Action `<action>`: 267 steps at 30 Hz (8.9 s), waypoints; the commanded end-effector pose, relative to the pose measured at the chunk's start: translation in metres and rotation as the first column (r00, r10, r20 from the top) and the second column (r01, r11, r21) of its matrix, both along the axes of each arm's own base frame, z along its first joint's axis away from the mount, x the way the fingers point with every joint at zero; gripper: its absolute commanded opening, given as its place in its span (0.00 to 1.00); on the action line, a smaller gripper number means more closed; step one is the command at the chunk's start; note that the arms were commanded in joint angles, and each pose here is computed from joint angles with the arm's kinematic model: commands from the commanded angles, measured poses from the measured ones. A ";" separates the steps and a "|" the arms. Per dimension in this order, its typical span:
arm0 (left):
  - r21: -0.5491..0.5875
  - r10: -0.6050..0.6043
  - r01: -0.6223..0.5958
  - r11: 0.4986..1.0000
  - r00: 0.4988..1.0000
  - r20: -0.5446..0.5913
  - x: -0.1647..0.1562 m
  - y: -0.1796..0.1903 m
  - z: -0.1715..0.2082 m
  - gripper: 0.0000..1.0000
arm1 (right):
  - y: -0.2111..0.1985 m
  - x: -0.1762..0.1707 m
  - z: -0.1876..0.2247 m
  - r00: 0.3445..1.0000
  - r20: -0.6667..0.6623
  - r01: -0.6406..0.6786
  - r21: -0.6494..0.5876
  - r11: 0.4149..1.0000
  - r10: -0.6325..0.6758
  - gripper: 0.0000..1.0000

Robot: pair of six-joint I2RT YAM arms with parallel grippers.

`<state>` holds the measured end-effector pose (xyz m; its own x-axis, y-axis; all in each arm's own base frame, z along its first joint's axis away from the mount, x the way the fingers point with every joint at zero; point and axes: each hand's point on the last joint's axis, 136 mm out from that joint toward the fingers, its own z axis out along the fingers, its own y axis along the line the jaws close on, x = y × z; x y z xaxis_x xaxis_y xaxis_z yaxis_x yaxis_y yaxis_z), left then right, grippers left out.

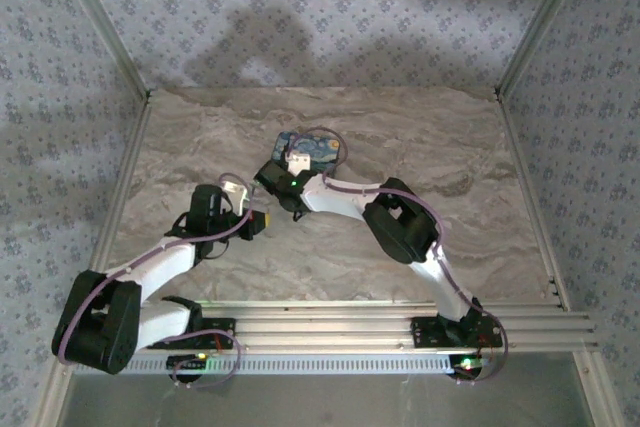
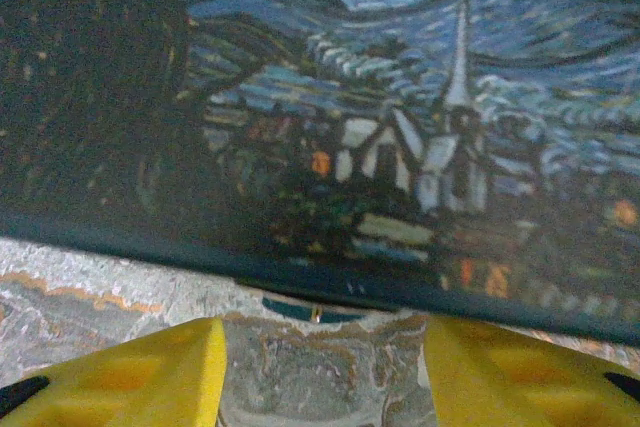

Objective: Unlock the padlock with the key

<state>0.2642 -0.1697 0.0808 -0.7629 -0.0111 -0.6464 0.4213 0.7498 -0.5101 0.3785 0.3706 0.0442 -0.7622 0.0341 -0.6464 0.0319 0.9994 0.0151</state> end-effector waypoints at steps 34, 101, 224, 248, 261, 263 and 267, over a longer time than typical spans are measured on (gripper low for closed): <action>-0.036 -0.051 0.053 0.998 0.997 0.058 -0.009 -0.005 0.009 0.00 | -0.014 0.022 0.002 0.996 -0.089 0.017 0.077 0.997 -0.010 0.07; -0.171 -0.292 0.343 0.924 0.919 0.265 0.048 -0.074 0.031 0.00 | -0.004 -0.052 0.099 0.837 -0.439 0.093 0.703 0.705 0.327 0.00; -0.367 -0.413 0.606 0.706 0.773 0.481 -0.051 -0.065 0.281 0.43 | -0.013 -0.141 0.337 0.338 0.543 -0.908 0.404 0.114 0.768 0.00; -0.399 -0.372 0.593 0.700 0.779 0.505 -0.045 -0.079 0.288 0.28 | -0.009 -0.145 0.343 0.364 0.593 -0.911 0.389 0.140 0.718 0.00; -0.403 -0.365 0.572 0.714 0.796 0.483 -0.045 -0.078 0.283 0.34 | -0.017 -0.145 0.349 0.385 0.625 -0.913 0.366 0.180 0.679 0.00; -0.401 -0.370 0.577 0.711 0.793 0.484 -0.046 -0.079 0.284 0.34 | -0.016 -0.145 0.348 0.386 0.623 -0.912 0.368 0.181 0.680 0.00; -0.397 -0.380 0.588 0.705 0.786 0.488 -0.048 -0.082 0.285 0.32 | -0.014 -0.145 0.349 0.383 0.624 -0.913 0.367 0.177 0.681 0.00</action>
